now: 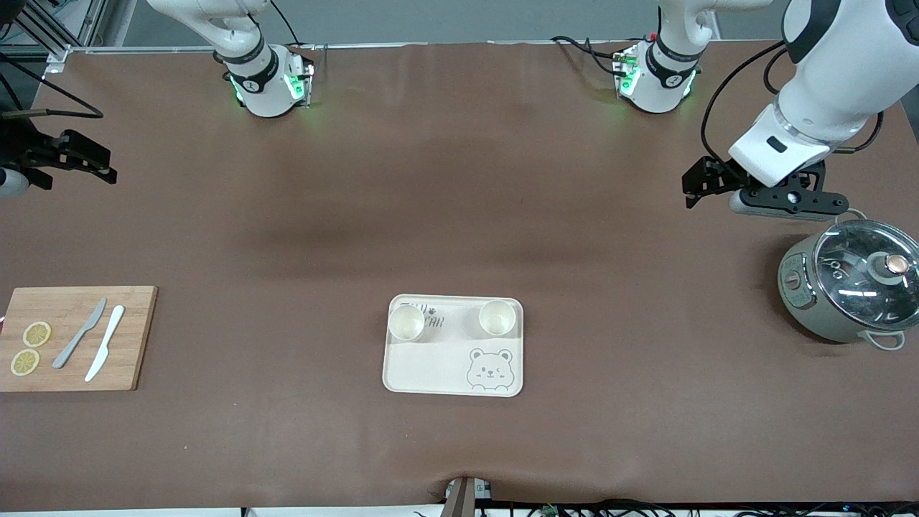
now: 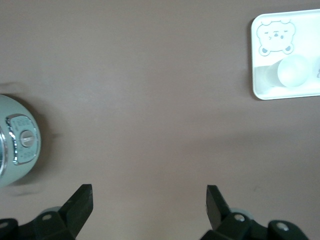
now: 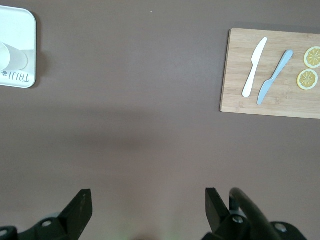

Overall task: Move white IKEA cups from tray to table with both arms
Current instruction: 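Reach the left gripper toward the white cup on the tray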

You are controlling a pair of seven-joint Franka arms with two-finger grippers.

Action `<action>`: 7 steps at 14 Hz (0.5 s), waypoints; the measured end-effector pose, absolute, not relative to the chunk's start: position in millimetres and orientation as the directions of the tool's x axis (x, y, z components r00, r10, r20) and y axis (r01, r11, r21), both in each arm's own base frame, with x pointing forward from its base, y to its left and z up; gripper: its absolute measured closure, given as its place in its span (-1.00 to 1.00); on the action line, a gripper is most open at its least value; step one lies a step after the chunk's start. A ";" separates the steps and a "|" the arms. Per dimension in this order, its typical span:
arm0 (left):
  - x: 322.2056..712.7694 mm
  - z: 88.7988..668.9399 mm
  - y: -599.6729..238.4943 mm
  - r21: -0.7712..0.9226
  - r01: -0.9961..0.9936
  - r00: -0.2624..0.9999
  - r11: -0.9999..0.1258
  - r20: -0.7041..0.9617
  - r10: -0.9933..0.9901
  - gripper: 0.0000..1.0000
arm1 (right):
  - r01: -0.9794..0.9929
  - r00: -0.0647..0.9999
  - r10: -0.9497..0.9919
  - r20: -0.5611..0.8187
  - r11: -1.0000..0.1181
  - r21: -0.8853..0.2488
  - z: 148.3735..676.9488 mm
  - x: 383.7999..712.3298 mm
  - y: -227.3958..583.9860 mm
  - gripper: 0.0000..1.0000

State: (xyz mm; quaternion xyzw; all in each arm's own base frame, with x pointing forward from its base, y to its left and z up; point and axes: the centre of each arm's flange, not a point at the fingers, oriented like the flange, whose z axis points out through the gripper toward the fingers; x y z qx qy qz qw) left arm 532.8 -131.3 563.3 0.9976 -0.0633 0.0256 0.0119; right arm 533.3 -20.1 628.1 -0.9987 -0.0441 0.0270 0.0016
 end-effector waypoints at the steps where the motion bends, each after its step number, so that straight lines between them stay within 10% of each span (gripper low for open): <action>1: 532.8 563.5 -131.4 0.028 -0.124 0.991 -0.992 0.053 -0.122 -1.00 | 0.088 0.995 0.088 -0.054 -0.996 -0.006 627.8 533.5 -20.3 -1.00; 7: 543.6 544.0 -161.1 0.031 -0.119 0.992 -0.992 0.035 -0.117 -1.00 | 0.089 0.994 0.090 -0.064 -0.996 -0.007 629.4 532.9 -19.3 -1.00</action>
